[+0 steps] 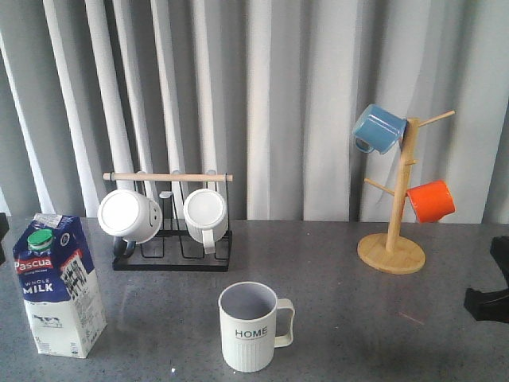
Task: Place milk next to cup
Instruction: 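Open the right gripper and withdraw it from the mug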
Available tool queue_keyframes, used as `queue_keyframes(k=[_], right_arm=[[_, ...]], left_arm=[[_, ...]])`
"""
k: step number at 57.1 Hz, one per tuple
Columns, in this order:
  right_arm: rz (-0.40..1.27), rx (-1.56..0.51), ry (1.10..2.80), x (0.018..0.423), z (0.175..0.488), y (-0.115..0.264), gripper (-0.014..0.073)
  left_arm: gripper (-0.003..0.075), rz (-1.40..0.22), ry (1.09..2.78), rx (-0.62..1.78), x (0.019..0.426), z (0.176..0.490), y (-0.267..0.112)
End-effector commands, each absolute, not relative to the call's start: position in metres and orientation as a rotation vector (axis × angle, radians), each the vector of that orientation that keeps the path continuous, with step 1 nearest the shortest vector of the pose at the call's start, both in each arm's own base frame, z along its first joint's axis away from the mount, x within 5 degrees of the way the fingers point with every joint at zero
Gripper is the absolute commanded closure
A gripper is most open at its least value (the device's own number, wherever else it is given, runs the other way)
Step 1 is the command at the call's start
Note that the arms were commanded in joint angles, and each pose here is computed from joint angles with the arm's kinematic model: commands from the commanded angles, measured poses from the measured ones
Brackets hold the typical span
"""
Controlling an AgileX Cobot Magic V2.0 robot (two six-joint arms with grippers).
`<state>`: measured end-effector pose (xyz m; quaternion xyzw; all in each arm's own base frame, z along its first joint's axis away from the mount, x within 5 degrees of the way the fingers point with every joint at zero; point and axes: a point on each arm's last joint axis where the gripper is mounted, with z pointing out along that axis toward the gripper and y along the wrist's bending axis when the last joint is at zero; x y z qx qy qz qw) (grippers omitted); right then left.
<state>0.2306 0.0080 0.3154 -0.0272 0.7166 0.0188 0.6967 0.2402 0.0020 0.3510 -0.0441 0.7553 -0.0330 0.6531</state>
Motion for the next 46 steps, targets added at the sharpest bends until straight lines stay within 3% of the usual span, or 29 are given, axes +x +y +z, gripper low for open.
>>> queue_keyframes(k=[1,46], right_arm=[[0.079,-0.037,1.451,0.2225,0.3347,0.0071,0.0604],[0.073,-0.038,1.487,0.2222,0.329,0.0068,0.0603]], left_arm=[[0.0187,-0.082,1.595,-0.092,0.2381,0.3726,0.0014],[0.0187,-0.081,1.584,-0.093,0.2381,0.3736,0.0019]])
